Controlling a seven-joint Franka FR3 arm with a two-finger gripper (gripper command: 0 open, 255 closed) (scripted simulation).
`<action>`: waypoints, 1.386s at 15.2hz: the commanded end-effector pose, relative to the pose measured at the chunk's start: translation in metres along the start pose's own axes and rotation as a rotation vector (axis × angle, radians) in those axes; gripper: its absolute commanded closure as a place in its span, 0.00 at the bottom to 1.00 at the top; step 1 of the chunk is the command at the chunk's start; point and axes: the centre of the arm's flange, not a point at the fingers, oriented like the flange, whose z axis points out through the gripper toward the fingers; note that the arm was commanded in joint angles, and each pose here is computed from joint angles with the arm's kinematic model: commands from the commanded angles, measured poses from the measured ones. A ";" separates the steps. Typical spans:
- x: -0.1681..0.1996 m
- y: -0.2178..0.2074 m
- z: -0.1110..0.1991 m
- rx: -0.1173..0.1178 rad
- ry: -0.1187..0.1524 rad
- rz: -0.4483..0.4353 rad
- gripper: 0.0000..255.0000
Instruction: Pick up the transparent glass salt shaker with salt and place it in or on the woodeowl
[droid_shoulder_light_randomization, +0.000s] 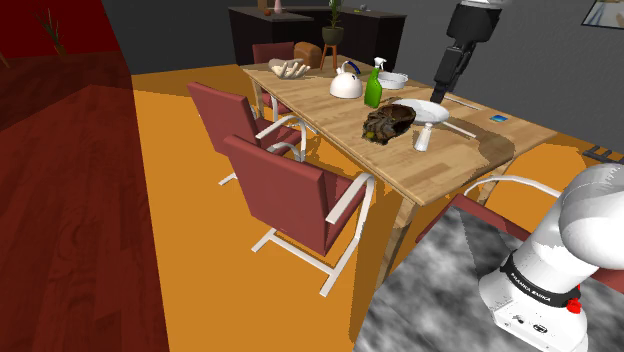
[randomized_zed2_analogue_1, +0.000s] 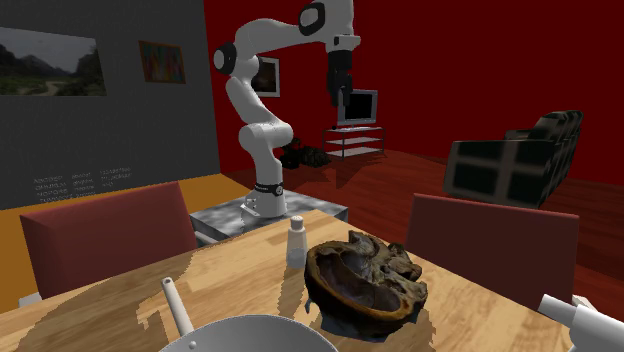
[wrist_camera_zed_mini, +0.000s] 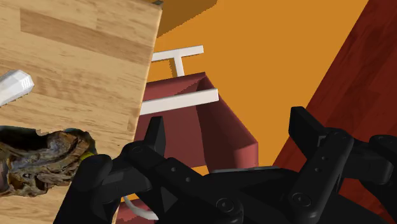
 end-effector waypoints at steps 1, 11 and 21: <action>0.000 0.000 0.000 0.000 0.000 0.000 0.00; 0.012 0.121 0.058 0.020 0.007 -0.009 0.00; 0.026 0.240 0.119 0.040 0.013 -0.017 0.00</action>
